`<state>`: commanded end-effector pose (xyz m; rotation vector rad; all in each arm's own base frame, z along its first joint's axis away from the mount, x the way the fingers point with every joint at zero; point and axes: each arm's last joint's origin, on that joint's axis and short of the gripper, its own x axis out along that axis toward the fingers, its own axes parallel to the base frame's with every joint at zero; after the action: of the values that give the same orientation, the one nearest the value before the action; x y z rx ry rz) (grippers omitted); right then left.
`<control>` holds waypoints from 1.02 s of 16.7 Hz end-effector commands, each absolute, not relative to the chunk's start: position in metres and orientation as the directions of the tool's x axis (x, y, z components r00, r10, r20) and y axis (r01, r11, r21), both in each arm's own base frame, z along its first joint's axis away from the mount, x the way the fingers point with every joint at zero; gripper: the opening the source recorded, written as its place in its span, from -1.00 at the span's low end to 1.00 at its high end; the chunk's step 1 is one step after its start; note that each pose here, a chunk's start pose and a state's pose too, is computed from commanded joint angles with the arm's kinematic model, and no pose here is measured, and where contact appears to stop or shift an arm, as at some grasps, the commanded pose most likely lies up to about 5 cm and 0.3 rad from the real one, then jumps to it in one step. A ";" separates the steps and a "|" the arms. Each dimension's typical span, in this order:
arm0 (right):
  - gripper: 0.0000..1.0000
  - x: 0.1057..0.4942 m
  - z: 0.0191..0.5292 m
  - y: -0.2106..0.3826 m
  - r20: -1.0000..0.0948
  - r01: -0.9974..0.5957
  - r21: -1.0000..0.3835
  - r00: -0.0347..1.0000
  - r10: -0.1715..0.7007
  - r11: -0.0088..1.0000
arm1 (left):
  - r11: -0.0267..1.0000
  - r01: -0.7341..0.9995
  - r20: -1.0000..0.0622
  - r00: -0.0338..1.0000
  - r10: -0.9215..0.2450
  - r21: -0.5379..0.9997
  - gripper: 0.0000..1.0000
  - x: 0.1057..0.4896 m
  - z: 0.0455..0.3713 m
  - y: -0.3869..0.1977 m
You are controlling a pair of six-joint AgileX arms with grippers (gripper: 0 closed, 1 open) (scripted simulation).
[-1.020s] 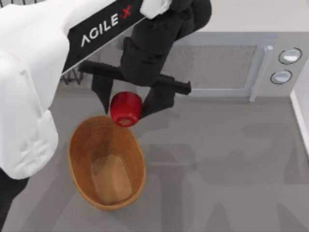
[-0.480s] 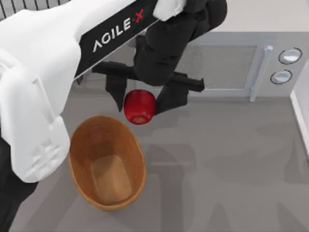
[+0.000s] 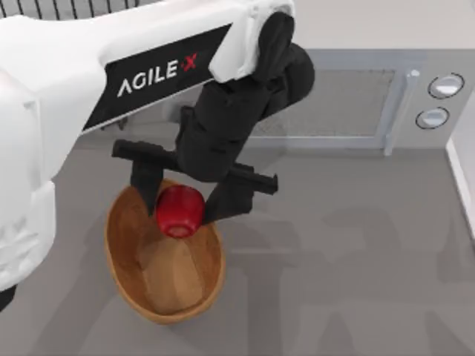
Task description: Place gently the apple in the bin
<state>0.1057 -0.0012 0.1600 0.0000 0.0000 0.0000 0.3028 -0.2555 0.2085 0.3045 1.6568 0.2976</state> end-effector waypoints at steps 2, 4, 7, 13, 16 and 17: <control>1.00 0.106 0.160 -0.001 0.000 0.000 0.000 1.000 0.000 1.000 | 0.924 0.030 -0.917 -0.115 0.382 0.382 -1.00 0.295 0.198 -0.247; 1.00 0.106 0.160 -0.001 0.000 0.000 0.000 1.000 0.000 1.000 | 0.923 0.032 -0.916 -0.112 0.386 0.384 -1.00 0.290 0.193 -0.242; 1.00 0.106 0.160 -0.001 0.000 0.000 0.000 1.000 0.000 1.000 | 0.923 0.032 -0.916 -0.109 0.386 0.385 -1.00 0.289 0.192 -0.241; 1.00 0.106 0.160 -0.001 0.000 0.000 0.000 1.000 0.000 1.000 | 0.923 0.032 -0.916 -0.109 0.386 0.385 -0.40 0.289 0.192 -0.241; 1.00 0.106 0.160 -0.001 0.000 0.000 0.000 1.000 0.000 1.000 | 0.923 0.032 -0.916 -0.109 0.386 0.385 0.06 0.289 0.192 -0.241; 1.00 0.106 0.160 -0.001 0.000 0.000 0.000 1.000 0.000 1.000 | 0.923 0.032 -0.916 -0.109 0.386 0.385 0.21 0.289 0.192 -0.241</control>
<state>0.1057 -0.0012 0.1600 0.0000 0.0000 0.0000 0.2892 -0.2410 0.1923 0.3238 1.6623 0.3078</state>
